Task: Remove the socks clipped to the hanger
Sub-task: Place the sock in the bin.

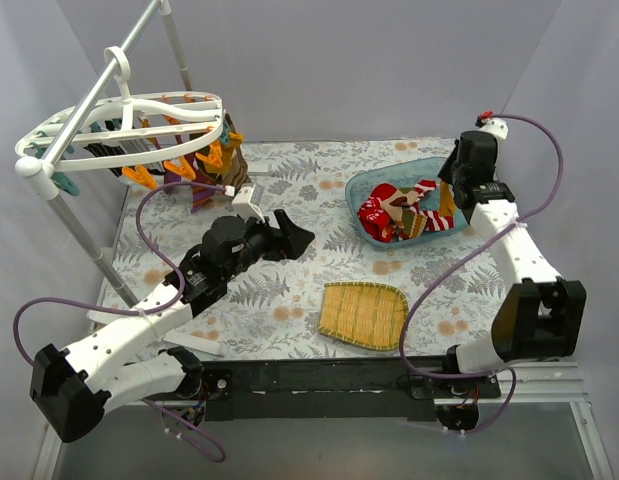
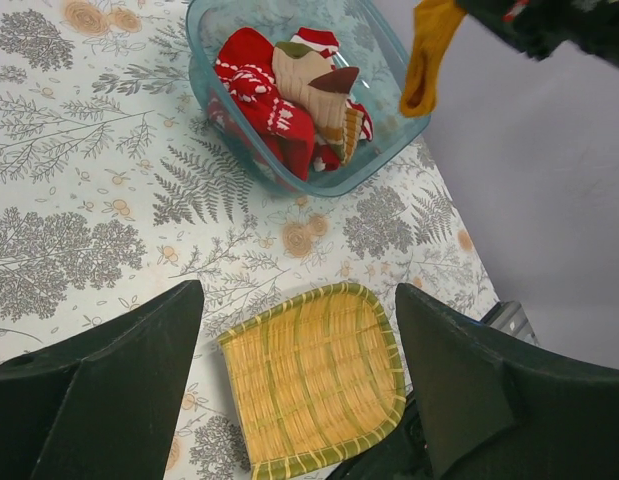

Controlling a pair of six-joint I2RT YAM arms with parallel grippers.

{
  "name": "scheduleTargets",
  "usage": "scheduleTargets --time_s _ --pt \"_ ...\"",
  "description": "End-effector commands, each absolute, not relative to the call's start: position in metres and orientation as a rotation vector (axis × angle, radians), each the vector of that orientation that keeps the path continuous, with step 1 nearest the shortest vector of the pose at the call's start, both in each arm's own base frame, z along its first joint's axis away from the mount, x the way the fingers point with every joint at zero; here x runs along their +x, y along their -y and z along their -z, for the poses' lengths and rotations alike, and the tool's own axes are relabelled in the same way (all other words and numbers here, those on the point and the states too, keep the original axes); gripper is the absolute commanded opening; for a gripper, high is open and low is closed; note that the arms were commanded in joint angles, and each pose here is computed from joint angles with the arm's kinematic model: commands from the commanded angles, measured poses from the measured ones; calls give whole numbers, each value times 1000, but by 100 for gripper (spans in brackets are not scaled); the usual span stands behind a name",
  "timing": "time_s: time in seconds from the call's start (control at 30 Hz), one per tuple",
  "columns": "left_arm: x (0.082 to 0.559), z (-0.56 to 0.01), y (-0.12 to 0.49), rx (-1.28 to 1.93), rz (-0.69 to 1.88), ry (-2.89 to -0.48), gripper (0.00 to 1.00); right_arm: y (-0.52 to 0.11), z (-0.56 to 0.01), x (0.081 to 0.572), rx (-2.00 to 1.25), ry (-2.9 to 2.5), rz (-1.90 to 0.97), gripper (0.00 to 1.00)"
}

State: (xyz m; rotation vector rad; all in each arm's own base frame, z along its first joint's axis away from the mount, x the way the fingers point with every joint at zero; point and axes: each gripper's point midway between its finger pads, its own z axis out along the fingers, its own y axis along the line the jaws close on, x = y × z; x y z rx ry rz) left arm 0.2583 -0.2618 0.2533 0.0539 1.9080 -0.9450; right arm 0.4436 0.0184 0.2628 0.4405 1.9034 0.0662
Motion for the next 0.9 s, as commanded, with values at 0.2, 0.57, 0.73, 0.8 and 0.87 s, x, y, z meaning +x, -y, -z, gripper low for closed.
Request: scheduleTargets --time_s 0.2,0.57,0.73,0.8,0.87 --pt "247 -265 260 75 988 -1881 80 5 -117 473 526 -2233 22 55" --pt "248 -257 241 3 904 -1898 83 -4 -201 468 457 -2163 -54 78" --pt "247 -228 228 -109 863 -1962 84 -84 -261 466 180 -2007 -360 78" --pt "244 -215 226 -167 870 -1995 84 -144 -278 455 -4 -1945 -564 78" --pt "239 -193 221 -205 859 -2042 84 -185 -297 451 -143 -1824 -669 79"
